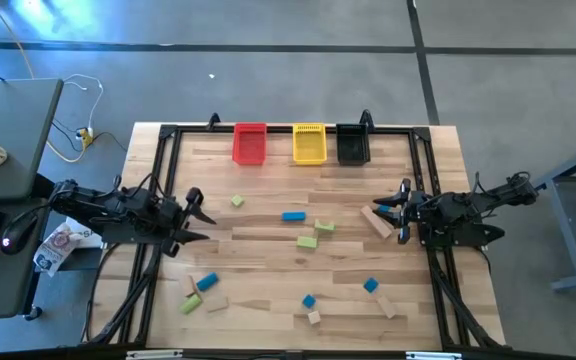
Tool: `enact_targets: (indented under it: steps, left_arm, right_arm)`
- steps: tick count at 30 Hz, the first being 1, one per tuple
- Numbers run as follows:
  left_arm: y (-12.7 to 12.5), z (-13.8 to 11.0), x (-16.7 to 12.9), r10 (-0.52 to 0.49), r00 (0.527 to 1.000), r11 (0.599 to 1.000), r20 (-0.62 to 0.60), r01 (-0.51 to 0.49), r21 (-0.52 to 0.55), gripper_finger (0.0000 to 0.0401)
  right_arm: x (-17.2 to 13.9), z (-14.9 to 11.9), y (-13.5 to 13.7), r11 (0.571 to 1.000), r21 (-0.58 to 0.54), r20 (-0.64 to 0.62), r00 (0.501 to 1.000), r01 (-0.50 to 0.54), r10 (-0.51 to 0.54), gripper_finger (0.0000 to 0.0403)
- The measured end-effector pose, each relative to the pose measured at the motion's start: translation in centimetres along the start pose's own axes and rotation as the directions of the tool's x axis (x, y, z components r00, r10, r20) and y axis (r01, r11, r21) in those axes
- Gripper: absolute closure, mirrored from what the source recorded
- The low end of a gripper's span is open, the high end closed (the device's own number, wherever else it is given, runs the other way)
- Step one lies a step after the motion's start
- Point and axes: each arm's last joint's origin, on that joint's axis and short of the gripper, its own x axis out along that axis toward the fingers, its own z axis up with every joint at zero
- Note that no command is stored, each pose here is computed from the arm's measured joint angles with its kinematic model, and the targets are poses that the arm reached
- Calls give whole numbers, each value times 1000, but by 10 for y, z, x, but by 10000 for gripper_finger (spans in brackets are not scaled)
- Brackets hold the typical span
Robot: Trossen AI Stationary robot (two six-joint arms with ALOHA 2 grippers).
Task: Sort & place blocks by color
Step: Put the green block into the red bin
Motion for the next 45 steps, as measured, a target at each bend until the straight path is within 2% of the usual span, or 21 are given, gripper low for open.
enact_targets:
  steps: [3,10,15,21,25,29,32,36,45]
  left_arm:
    - [0,5,0,-4,999,997,47,7,-72,215]
    - [-1,19,-2,17,981,1000,195,-13,-23,215]
    - [3,25,-4,154,952,988,265,-145,-55,215]
    - [9,25,-5,361,893,933,268,-348,-94,215]
    - [11,32,-3,451,871,892,194,-442,-89,215]
    - [13,41,2,556,829,830,62,-551,-85,215]
    - [15,45,8,620,783,780,-50,-622,-67,215]
    - [18,50,19,699,697,696,-160,-715,-69,215]
    - [25,61,42,749,566,574,-345,-814,-90,215]
  right_arm:
    - [0,0,0,1000,0,0,1000,0,0,274]
    - [0,0,0,1000,0,0,1000,0,0,274]
    - [0,0,0,1000,0,0,1000,0,0,274]
    - [0,0,0,1000,0,0,1000,-1,1,274]
    - [0,0,0,1000,0,0,1000,0,0,274]
    - [0,0,0,1000,0,0,1000,0,0,274]
    - [0,0,0,1000,0,0,1000,-1,1,274]
    - [0,0,0,1000,0,0,1000,-1,1,274]
    - [0,0,0,1000,0,0,1000,0,0,274]
